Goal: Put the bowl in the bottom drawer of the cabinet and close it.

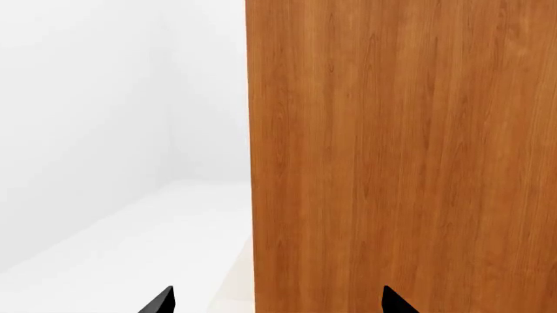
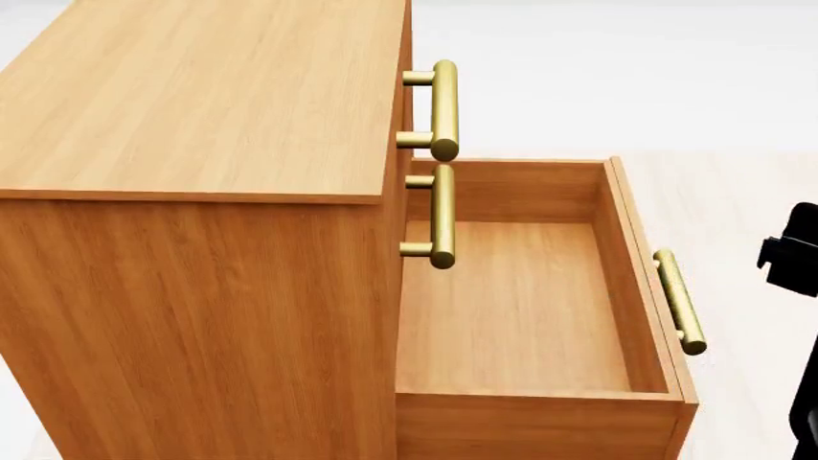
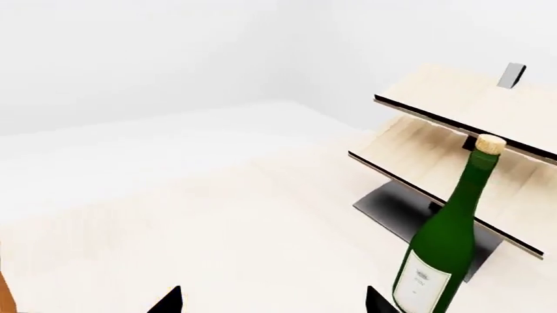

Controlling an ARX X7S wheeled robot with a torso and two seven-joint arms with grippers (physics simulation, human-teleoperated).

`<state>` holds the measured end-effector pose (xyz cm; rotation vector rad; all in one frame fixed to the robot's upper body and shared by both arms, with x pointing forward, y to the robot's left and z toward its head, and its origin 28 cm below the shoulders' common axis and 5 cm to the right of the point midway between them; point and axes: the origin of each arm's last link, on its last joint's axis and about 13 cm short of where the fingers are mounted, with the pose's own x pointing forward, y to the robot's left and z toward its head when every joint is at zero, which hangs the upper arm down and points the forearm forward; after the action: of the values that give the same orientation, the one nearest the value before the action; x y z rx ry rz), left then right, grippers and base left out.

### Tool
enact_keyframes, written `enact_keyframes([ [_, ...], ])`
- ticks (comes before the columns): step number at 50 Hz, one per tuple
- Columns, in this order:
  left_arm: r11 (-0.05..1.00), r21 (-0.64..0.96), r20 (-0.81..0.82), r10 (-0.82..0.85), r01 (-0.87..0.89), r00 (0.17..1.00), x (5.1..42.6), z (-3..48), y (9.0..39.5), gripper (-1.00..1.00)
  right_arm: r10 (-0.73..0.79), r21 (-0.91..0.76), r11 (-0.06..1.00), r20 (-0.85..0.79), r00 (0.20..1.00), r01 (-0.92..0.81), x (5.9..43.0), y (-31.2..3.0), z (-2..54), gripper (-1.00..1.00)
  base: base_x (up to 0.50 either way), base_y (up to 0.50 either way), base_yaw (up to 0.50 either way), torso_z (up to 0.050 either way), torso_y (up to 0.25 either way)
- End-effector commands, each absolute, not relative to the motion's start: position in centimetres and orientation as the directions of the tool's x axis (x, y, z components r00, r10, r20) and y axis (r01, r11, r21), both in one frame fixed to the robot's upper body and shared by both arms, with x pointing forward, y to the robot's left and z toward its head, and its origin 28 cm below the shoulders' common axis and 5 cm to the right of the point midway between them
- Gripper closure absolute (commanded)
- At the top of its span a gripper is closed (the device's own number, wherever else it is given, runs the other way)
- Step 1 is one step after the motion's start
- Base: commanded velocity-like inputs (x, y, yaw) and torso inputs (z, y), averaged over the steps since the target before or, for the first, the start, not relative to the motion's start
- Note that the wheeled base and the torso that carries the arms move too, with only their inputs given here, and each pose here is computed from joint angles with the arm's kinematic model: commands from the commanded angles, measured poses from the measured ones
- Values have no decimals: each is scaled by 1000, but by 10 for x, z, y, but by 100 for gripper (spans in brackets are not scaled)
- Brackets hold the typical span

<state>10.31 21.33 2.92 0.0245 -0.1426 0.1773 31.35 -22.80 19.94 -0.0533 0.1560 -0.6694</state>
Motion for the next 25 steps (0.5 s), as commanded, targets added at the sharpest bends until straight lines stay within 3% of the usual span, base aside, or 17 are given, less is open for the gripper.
enact_keyframes([
  [1, 984, 11, 144, 175, -178, 974, 103, 28, 213, -100, -698, -84, 715, -144, 702, 694, 312, -235, 197, -100, 0, 0, 0, 0, 0],
  [25, 984, 9, 147, 177, -180, 973, 103, 29, 213, -100, -817, -95, 573, -155, 556, 814, 310, -248, 188, -100, 0, 0, 0, 0, 0],
])
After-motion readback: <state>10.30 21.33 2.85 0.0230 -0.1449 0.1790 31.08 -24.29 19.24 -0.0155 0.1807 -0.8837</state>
